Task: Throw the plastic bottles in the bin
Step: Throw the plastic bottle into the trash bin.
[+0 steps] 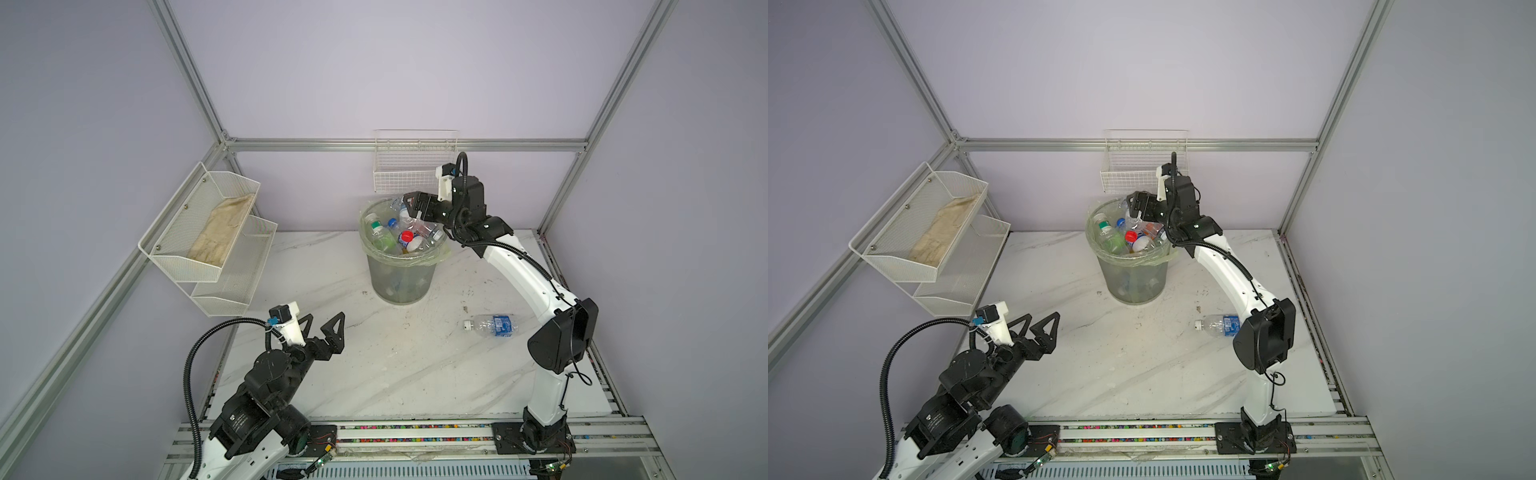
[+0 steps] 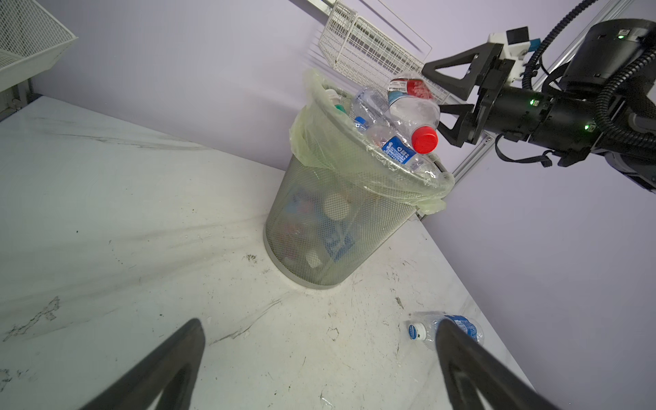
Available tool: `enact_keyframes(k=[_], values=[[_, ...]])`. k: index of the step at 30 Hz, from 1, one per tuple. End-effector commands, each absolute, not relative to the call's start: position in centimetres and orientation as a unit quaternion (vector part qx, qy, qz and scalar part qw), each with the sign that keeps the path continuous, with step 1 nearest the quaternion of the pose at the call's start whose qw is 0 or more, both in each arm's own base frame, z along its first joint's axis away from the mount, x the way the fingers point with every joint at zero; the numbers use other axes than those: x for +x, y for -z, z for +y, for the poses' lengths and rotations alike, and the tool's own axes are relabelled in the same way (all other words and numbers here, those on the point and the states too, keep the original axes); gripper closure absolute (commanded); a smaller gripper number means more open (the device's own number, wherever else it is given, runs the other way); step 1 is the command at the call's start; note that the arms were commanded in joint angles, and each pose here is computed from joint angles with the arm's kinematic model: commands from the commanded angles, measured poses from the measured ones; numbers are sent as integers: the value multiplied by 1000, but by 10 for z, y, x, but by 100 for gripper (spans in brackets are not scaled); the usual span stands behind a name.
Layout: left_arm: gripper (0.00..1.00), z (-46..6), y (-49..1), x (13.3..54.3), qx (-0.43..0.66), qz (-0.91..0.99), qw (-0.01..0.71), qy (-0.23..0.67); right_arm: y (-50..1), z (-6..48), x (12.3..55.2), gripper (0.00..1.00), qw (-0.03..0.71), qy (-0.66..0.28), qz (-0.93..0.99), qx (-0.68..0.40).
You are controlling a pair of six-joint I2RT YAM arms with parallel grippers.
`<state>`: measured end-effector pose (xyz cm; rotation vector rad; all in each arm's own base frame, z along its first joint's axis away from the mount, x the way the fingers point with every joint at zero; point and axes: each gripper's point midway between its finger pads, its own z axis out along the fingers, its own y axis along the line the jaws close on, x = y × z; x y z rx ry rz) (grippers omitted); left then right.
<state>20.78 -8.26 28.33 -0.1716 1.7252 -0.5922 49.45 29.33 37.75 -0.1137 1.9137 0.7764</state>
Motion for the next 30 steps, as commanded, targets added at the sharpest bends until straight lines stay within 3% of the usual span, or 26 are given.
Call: enact_keyframes(k=[1, 18, 30], values=[[0, -80, -276, 208, -71, 750, 611, 243, -456, 256, 459, 3, 594, -306, 744, -29], [0, -90, -276, 213, -60, 761, 597, 246, -490, 220, 423, 3, 629, -275, 727, -12], [0, -123, -277, 222, 2, 782, 569, 254, -470, 200, 413, 3, 607, -247, 755, 25]])
